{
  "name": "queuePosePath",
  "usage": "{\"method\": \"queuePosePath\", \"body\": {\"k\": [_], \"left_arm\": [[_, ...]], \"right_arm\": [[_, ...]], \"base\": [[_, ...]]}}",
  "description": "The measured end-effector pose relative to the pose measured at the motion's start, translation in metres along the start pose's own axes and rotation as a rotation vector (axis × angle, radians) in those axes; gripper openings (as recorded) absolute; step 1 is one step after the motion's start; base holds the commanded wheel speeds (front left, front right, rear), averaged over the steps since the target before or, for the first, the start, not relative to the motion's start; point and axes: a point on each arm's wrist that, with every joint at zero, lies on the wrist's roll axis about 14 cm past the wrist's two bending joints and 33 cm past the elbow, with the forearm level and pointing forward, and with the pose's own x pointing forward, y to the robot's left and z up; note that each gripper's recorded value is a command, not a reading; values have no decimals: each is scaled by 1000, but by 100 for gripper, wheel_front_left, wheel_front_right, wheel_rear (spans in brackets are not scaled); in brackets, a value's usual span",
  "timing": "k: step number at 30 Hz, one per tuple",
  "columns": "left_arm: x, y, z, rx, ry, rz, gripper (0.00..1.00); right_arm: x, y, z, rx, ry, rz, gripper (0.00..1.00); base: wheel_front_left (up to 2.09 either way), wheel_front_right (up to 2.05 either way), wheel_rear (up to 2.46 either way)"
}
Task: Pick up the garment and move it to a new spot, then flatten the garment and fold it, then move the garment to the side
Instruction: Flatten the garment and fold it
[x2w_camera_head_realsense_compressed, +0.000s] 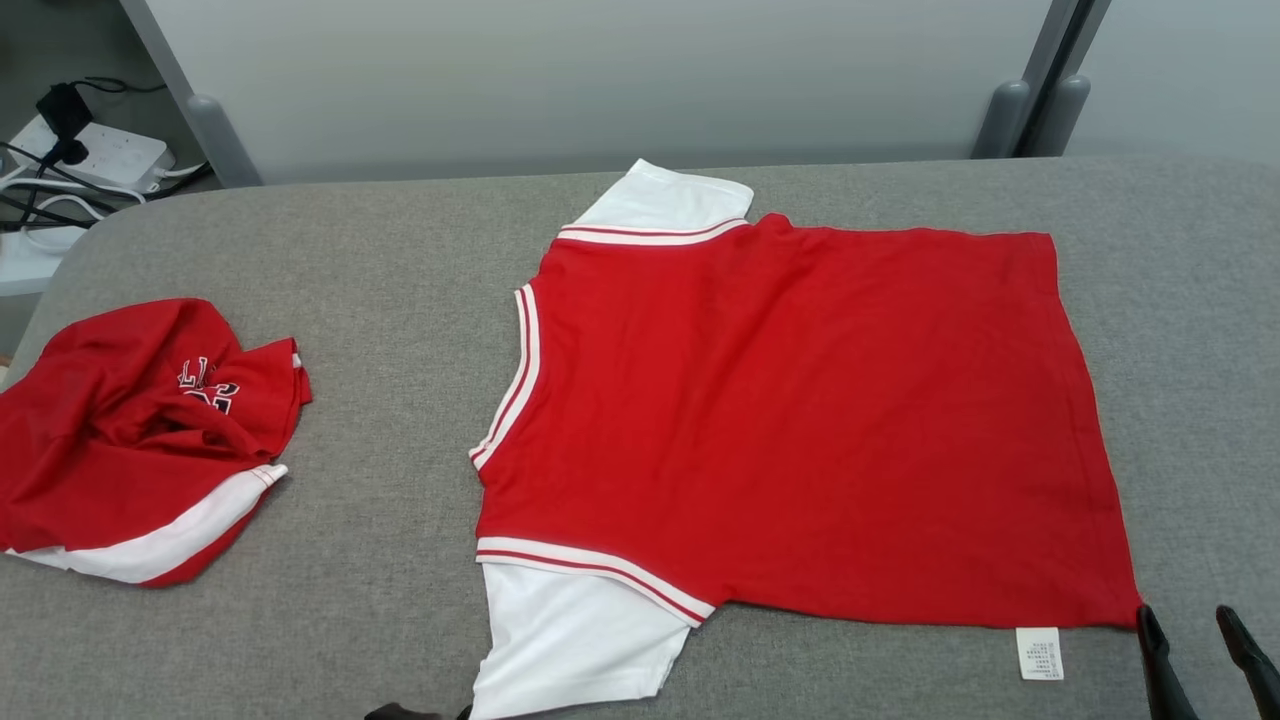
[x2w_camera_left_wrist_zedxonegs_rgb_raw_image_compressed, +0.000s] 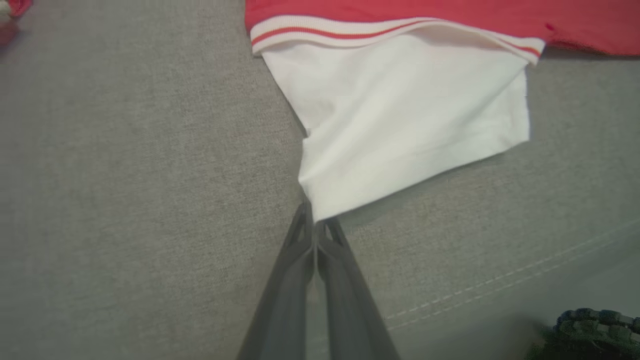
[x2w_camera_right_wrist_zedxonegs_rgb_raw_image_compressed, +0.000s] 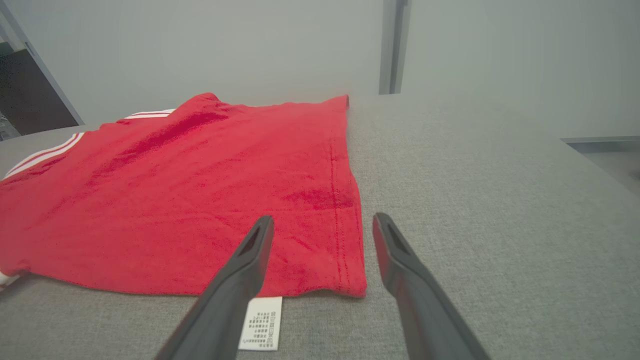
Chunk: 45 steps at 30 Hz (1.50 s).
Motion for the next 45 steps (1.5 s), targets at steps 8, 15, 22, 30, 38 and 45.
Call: {"method": "queuePosePath", "body": {"k": [8,15,22,30,38,45], "left_arm": [[-1,5,8,-5,-17,12,0],[-1,6,8,-15,-19,17,0],[-2,7,12,-22,-40,22,0],[1,5,18,-15,-53,15,0],[0,6,20,-14,-62,21,0],[-3,10,43,-26,-147,33,0]], "right_arm": [[8,-19,-29,11,102,-48,100],[20,-19,-43,60,151,-55,100],[17,-13,-67,85,236,-45,100],[24,-16,-65,74,238,-42,74],[27,-13,-68,80,244,-33,0],[33,-16,-44,50,175,-16,0]], "base": [[0,0,0],[0,0,0],[0,0,0],[0,0,0],[0,0,0],[0,0,0]]}}
